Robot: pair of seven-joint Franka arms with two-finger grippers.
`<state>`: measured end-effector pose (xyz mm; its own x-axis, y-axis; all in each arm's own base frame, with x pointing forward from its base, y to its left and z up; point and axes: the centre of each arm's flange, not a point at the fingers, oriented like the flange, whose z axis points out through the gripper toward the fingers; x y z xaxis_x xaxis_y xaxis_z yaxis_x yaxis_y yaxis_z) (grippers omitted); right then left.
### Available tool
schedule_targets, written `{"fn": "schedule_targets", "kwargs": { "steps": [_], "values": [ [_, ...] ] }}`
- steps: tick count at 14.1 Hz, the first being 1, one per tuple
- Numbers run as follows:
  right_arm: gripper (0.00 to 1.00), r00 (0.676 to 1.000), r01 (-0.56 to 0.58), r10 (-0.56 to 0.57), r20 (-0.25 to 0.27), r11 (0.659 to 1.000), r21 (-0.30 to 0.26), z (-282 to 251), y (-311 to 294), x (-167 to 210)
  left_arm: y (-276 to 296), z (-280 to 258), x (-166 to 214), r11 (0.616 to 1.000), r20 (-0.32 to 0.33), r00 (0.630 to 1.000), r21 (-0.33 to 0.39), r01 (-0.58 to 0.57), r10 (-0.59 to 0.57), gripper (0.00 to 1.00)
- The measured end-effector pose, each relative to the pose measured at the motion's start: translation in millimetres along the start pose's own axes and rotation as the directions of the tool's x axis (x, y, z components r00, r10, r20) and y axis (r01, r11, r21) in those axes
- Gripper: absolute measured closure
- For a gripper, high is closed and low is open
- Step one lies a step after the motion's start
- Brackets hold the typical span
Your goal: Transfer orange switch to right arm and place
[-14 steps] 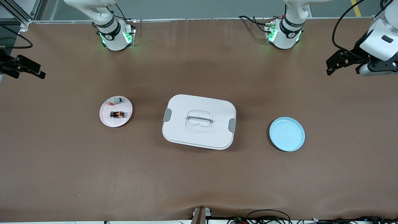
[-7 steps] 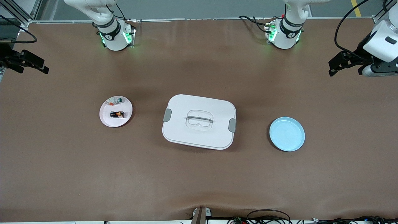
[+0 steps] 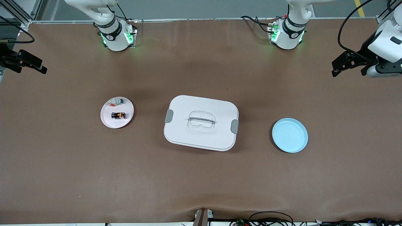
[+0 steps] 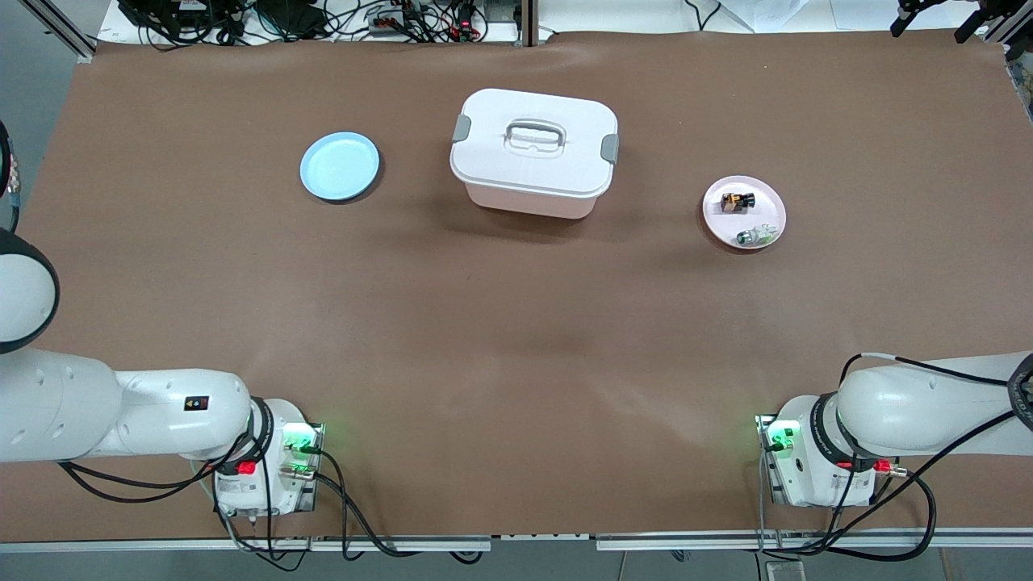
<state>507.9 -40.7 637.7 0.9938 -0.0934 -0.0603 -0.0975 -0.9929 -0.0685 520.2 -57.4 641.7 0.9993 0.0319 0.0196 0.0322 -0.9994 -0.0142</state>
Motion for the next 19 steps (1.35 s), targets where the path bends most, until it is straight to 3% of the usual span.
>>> {"fn": "schedule_targets", "kwargs": {
  "steps": [19],
  "values": [
    [0.0,0.998,0.017,-0.02,-0.064,0.999,-0.051,-13.0,-6.3,-2.1,4.0,-7.9,-0.1,1.0,-0.015,1.0,-0.002,-0.015,0.015,0.0]
  ]
}}
